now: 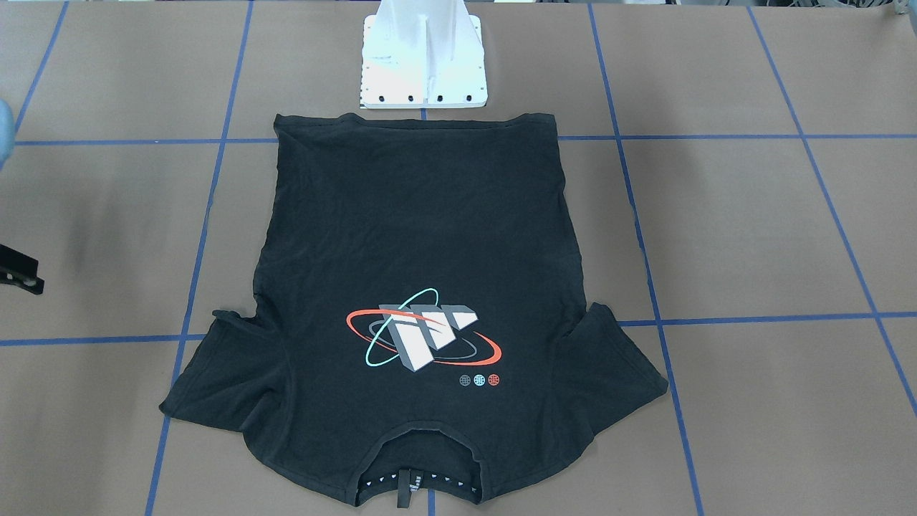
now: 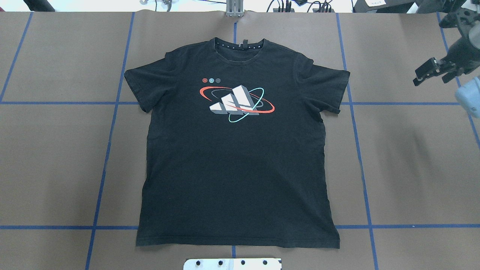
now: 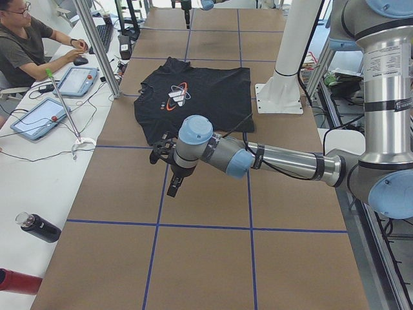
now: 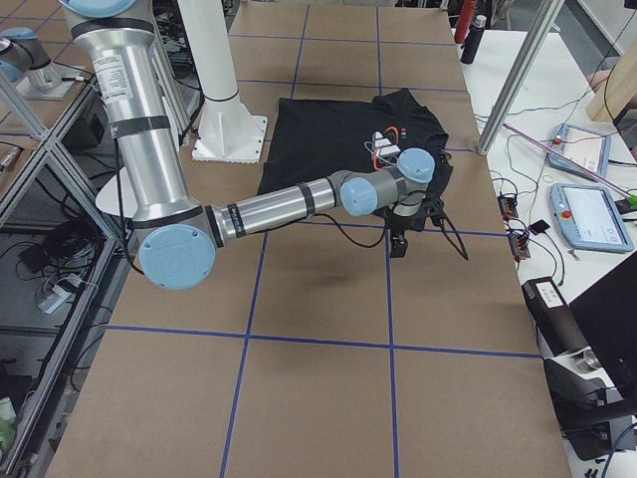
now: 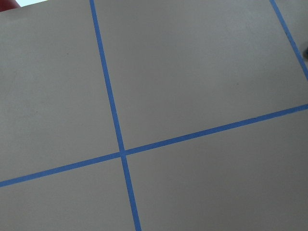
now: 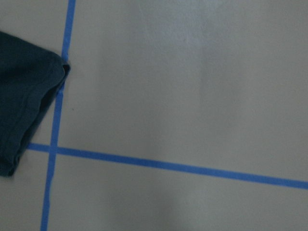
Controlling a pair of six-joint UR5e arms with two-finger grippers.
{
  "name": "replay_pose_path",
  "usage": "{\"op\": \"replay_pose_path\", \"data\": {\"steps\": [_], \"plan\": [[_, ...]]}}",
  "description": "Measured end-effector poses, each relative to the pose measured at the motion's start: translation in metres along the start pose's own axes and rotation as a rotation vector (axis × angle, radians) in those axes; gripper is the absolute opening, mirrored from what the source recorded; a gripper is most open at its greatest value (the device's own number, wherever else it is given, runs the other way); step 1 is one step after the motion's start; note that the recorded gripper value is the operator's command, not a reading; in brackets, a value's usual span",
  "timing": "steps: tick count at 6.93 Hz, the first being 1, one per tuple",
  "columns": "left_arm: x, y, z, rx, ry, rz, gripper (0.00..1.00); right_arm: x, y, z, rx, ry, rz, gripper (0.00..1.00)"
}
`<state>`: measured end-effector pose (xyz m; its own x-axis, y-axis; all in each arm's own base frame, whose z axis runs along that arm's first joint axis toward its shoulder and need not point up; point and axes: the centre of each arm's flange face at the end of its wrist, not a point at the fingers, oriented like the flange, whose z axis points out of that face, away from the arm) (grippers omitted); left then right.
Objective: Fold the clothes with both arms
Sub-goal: 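Move the right gripper down to the sleeve nearest it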
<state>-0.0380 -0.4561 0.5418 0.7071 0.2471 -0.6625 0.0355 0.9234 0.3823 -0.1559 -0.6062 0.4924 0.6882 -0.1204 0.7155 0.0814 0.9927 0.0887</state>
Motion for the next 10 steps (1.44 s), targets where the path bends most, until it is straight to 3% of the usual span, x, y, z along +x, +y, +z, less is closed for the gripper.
{"op": "replay_pose_path", "data": {"steps": [2, 4, 5, 10], "plan": [[0.002, -0.001, -0.001, 0.004, 0.001, 0.004, 1.0, -0.028, -0.061, 0.031, 0.039, -0.032, 0.065, 0.99], [0.004, -0.002, -0.003, 0.009, 0.001, 0.008, 1.0, -0.049, -0.081, 0.074, 0.102, -0.097, 0.135, 0.97], [0.004, -0.002, -0.004, 0.009, 0.001, 0.009, 1.0, -0.06, -0.082, 0.085, 0.114, -0.105, 0.138, 0.92], [0.004, -0.002, -0.004, 0.01, 0.001, 0.009, 1.0, -0.108, -0.096, 0.118, 0.169, -0.02, 0.094, 0.63]]}}
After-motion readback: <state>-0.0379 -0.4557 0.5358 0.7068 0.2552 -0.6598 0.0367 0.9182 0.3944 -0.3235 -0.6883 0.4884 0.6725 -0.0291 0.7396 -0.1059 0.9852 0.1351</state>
